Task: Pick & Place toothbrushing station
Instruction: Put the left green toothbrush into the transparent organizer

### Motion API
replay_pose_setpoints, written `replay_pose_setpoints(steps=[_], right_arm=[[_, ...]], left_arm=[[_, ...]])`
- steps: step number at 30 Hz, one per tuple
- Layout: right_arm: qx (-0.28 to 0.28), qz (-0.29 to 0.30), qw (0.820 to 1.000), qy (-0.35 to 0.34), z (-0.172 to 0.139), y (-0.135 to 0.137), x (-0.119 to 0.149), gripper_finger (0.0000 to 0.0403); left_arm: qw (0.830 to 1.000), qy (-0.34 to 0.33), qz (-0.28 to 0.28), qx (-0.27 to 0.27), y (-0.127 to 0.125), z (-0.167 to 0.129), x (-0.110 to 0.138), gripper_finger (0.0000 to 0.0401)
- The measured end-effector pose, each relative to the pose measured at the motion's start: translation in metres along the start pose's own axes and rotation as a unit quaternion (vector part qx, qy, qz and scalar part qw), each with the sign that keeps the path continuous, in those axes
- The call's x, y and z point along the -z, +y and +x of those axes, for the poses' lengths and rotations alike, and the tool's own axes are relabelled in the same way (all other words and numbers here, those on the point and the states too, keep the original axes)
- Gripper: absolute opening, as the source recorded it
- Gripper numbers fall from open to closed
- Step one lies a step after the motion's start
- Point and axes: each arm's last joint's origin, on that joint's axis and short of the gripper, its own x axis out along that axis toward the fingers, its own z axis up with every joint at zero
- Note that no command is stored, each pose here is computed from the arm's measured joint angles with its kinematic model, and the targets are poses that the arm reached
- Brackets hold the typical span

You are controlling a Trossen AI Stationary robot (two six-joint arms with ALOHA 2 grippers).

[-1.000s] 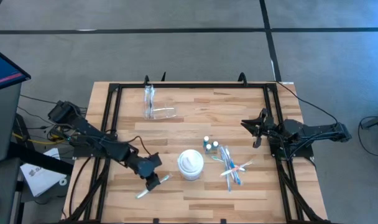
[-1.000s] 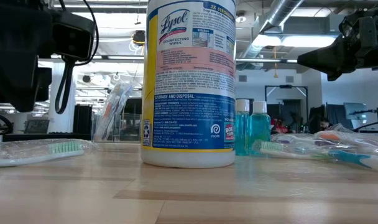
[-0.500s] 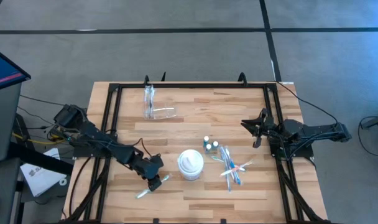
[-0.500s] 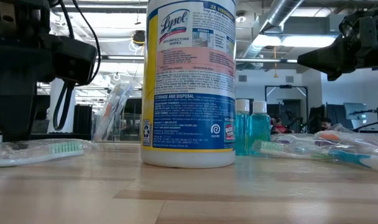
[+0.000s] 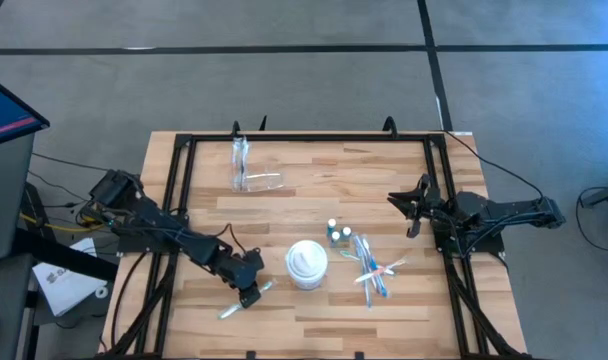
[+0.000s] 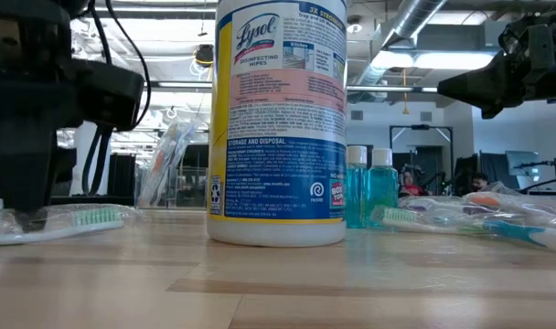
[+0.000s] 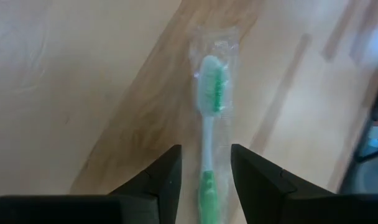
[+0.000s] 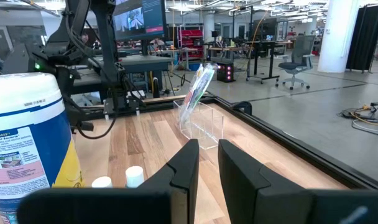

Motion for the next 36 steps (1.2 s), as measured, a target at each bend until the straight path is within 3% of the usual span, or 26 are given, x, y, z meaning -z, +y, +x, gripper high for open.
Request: replay_pose_setpoints(steps=[10, 19, 32, 36], right_arm=[[0.0, 0.0, 1.0, 0.0, 0.0, 0.0, 0.0, 0.0054], [0.0, 0.0, 1.0, 0.0, 0.0, 0.0, 0.0, 0.0054], [0.0, 0.0, 1.0, 0.0, 0.0, 0.0, 0.0, 0.0054], [0.0, 0.0, 1.0, 0.0, 0.0, 0.0, 0.0, 0.0054]], left_arm=[[1.0, 0.001, 0.0, 0.006, -0.001, 0.005, 0.0, 0.012], [1.0, -0.007, -0.001, 0.0, 0.0, 0.005, -0.001, 0.001], [1.0, -0.022, -0.002, 0.006, -0.002, 0.001, -0.002, 0.0], [0.998, -0.064, 0.006, 0.015, -0.007, -0.013, -0.004, 0.0]])
